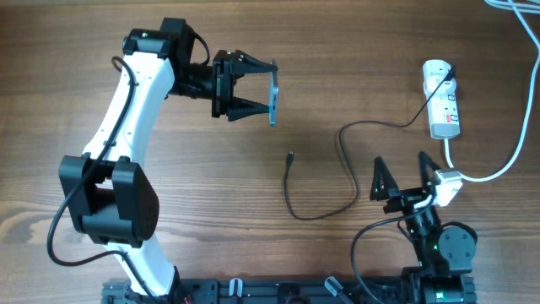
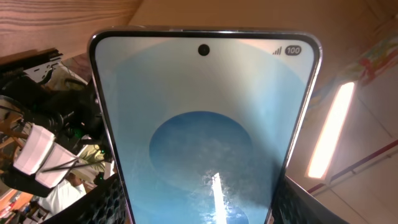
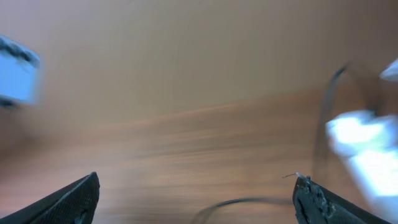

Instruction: Plug charger to phone and switch on socket

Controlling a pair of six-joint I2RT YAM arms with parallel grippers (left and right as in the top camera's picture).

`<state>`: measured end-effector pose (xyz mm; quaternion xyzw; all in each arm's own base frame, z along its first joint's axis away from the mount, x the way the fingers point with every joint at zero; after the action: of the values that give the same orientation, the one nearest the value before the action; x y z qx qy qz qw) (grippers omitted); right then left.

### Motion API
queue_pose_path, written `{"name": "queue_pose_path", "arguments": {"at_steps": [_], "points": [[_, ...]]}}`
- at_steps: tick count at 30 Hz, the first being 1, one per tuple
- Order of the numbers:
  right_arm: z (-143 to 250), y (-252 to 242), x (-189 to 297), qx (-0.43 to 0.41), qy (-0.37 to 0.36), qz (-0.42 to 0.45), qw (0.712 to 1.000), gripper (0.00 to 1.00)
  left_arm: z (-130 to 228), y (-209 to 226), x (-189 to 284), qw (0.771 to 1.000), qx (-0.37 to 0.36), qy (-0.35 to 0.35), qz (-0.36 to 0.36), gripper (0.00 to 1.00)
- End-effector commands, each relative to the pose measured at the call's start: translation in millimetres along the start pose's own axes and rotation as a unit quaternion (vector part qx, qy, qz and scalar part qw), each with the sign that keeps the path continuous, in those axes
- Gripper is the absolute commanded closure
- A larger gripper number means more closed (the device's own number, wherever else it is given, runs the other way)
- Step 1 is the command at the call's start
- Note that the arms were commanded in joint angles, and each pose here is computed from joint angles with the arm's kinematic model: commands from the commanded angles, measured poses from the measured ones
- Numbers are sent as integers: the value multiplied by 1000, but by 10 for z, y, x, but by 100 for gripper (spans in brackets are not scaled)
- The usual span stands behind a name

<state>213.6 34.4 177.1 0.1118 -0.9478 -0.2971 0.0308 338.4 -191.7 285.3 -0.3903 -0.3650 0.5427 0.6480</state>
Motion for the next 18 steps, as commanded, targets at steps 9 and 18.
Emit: {"name": "queue_pose_path", "arguments": {"at_steps": [9, 18], "points": [[-642, 1107, 378, -177, -15, -284, 942, 0, 138, -201, 22, 999, -25, 9, 27, 41], [-1239, 1197, 305, -44, 82, -33, 995, 0, 138, -201, 22, 999, -25, 9, 27, 41]]}}
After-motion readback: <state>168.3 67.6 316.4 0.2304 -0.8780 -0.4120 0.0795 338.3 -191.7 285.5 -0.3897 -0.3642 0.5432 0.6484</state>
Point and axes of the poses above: each gripper's point midway between its finger pads, its own x axis back along the fingers, its own y axis along the line the jaws close on, z = x × y, the point moved 3 cm from there along x, back along the fingers, and after that the axes turned 15 degrees about -x, right-handed, at the moved point
